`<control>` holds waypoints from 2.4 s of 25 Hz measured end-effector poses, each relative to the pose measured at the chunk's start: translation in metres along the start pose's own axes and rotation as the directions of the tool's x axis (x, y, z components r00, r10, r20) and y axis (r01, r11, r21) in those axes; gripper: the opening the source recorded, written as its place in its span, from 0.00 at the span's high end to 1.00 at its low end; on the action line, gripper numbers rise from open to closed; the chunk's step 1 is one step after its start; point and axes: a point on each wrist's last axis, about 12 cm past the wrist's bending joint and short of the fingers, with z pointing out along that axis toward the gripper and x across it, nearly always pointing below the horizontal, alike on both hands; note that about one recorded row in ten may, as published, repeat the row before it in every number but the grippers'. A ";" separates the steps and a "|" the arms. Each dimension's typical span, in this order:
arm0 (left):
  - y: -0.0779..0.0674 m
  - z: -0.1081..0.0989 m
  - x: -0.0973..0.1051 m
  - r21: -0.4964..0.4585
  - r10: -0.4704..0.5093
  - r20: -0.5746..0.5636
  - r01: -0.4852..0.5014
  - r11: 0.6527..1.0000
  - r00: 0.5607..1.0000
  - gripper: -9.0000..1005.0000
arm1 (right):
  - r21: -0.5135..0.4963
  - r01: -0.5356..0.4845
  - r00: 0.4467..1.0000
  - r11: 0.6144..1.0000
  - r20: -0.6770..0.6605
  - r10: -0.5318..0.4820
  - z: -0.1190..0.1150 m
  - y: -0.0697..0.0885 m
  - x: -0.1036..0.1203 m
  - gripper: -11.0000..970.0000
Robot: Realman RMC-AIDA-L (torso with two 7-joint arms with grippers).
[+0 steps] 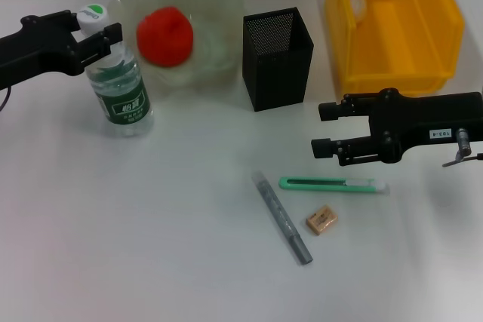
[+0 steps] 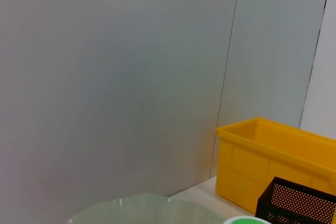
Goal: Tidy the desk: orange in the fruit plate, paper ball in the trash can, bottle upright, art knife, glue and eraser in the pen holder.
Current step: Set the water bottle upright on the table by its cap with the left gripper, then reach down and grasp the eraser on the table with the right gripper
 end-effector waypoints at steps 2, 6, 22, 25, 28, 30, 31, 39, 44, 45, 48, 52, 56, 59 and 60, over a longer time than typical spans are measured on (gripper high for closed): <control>0.000 0.000 0.000 0.001 0.000 0.000 0.000 1.000 1.000 0.55 | 0.000 -0.001 1.000 1.000 0.000 0.001 0.000 0.000 0.000 0.21; 0.000 0.000 0.000 0.002 -0.004 0.005 0.004 1.000 1.000 0.55 | 0.000 -0.002 1.000 1.000 0.000 0.002 0.000 0.000 0.001 0.21; -0.012 -0.020 -0.017 0.106 -0.018 0.191 -0.002 0.994 0.982 0.16 | -0.003 -0.009 1.000 1.000 0.001 0.009 -0.002 0.002 0.004 0.21; -0.028 -0.044 -0.025 0.249 -0.033 0.311 -0.048 0.967 0.950 0.14 | 0.000 -0.007 1.000 1.000 0.006 0.007 -0.002 0.001 0.003 0.21; -0.041 -0.055 -0.023 0.359 -0.054 0.338 -0.076 0.930 0.940 0.14 | 0.001 -0.005 1.000 1.000 0.011 0.005 -0.003 0.000 0.000 0.21; -0.046 -0.056 -0.020 0.392 -0.065 0.329 -0.073 0.917 0.942 0.14 | -0.003 -0.005 1.000 1.000 0.009 0.005 -0.003 -0.001 -0.005 0.21; -0.050 -0.056 -0.016 0.419 -0.078 0.311 -0.063 0.906 0.947 0.14 | -0.005 -0.006 1.000 1.000 0.006 0.006 -0.003 -0.001 -0.007 0.21; -0.076 -0.037 0.037 0.507 -0.115 0.154 0.022 0.862 0.981 0.14 | -0.032 -0.003 0.998 0.999 -0.057 0.001 -0.004 -0.004 -0.028 0.21; -0.079 -0.034 0.051 0.490 -0.116 0.097 0.053 0.870 0.988 0.14 | -0.049 0.006 0.988 0.999 -0.157 -0.013 0.000 -0.003 -0.042 0.21; -0.079 -0.034 0.051 0.490 -0.116 0.097 0.053 0.870 0.988 0.14 | -0.049 0.006 0.988 0.999 -0.157 -0.013 0.000 -0.003 -0.042 0.21; -0.082 -0.030 0.060 0.487 -0.103 0.054 0.063 0.871 0.993 0.14 | -0.052 0.012 0.980 0.999 -0.197 -0.022 0.001 -0.002 -0.048 0.21; -0.084 -0.028 0.062 0.488 -0.091 0.053 0.054 0.871 0.994 0.14 | -0.068 0.001 0.968 0.998 -0.250 -0.018 0.004 -0.001 -0.055 0.21; -0.084 -0.027 0.063 0.489 -0.083 0.045 0.050 0.871 0.996 0.14 | -0.080 -0.012 0.931 0.997 -0.364 -0.018 0.012 -0.001 -0.063 0.21; -0.084 -0.027 0.064 0.490 -0.077 0.040 0.048 0.870 0.996 0.14 | -0.093 -0.011 0.903 0.996 -0.428 -0.030 0.019 0.000 -0.067 0.21; -0.084 -0.026 0.066 0.490 -0.049 0.030 0.028 0.871 0.998 0.14 | -0.100 -0.007 0.893 0.995 -0.448 -0.039 0.022 0.001 -0.069 0.21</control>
